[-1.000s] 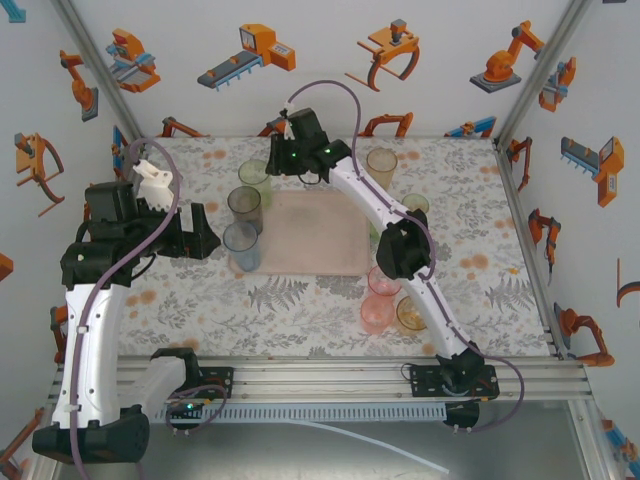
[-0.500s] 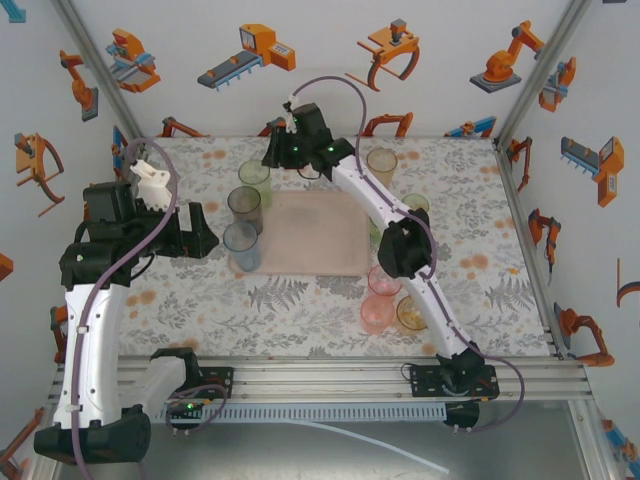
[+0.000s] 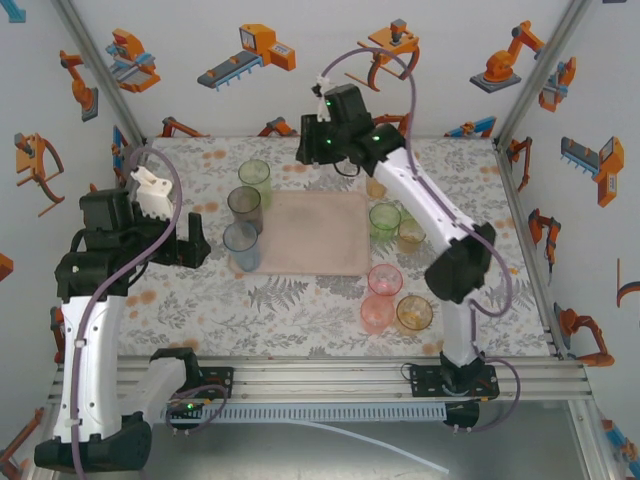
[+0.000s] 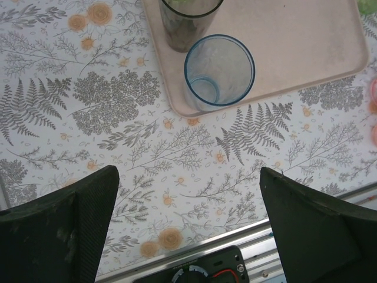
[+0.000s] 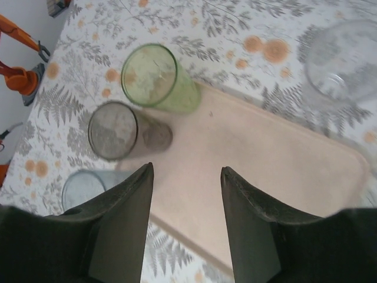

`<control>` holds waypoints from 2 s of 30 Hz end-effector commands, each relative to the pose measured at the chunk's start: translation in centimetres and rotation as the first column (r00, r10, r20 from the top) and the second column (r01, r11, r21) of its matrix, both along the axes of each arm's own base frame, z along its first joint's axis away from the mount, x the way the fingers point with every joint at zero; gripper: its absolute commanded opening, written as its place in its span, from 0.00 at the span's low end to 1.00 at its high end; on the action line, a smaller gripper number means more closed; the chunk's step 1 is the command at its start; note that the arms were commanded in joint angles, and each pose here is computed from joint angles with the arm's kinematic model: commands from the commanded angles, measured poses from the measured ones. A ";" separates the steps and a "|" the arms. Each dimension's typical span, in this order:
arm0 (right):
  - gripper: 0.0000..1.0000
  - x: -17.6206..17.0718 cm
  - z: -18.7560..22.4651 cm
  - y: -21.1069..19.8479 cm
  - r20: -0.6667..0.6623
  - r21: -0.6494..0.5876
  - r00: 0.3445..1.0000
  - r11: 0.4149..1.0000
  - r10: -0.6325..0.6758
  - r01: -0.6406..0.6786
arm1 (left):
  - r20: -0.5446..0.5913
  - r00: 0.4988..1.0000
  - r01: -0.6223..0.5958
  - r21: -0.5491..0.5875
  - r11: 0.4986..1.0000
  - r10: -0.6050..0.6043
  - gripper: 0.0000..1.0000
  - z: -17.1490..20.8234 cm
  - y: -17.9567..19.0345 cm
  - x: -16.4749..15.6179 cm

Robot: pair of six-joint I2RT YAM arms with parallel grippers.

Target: Place the glasses into the tray

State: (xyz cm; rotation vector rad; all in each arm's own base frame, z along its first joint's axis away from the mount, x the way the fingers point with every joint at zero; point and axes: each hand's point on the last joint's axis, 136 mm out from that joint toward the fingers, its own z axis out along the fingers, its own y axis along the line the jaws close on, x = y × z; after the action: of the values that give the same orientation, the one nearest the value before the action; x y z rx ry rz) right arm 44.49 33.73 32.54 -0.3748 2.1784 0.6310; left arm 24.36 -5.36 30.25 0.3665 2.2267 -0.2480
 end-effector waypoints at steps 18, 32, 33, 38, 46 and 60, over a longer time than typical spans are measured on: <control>0.48 -21.0 -10.2 -18.4 -0.196 -0.212 0.943 0.951 -0.268 0.226 | -0.038 0.998 0.059 0.043 0.997 -0.057 0.99 -2.6 -0.1 -2.9; 0.41 -25.8 -11.8 -16.6 -0.244 -0.317 0.948 0.941 -0.205 0.121 | -0.028 0.999 0.025 0.001 1.000 -0.025 1.00 -2.4 -0.2 -2.8; 0.41 -25.9 -11.9 -16.5 -0.247 -0.317 0.947 0.941 -0.203 0.119 | -0.027 0.999 0.026 0.000 1.000 -0.026 1.00 -2.3 -0.2 -2.8; 0.40 -25.1 -10.5 -17.3 -0.185 -0.297 0.950 0.936 -0.251 0.189 | -0.030 0.999 0.037 -0.031 0.999 -0.038 1.00 -2.3 -0.7 -3.0; 0.43 -22.1 -6.4 -18.0 -0.092 -0.302 0.952 0.919 -0.293 0.254 | -0.008 0.999 0.031 -0.025 0.999 -0.031 0.99 -1.6 -0.5 -3.2; 0.47 -9.8 -2.1 -19.1 -0.075 -0.253 0.940 0.918 -0.334 0.306 | -0.003 0.999 0.037 -0.022 0.999 -0.037 0.99 -1.1 -0.6 -2.7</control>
State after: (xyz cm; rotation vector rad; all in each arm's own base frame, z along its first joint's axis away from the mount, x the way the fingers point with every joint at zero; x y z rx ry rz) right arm 32.52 13.86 29.34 -0.0286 2.4033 0.1806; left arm 21.58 -5.79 28.10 0.3999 2.2521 -0.2799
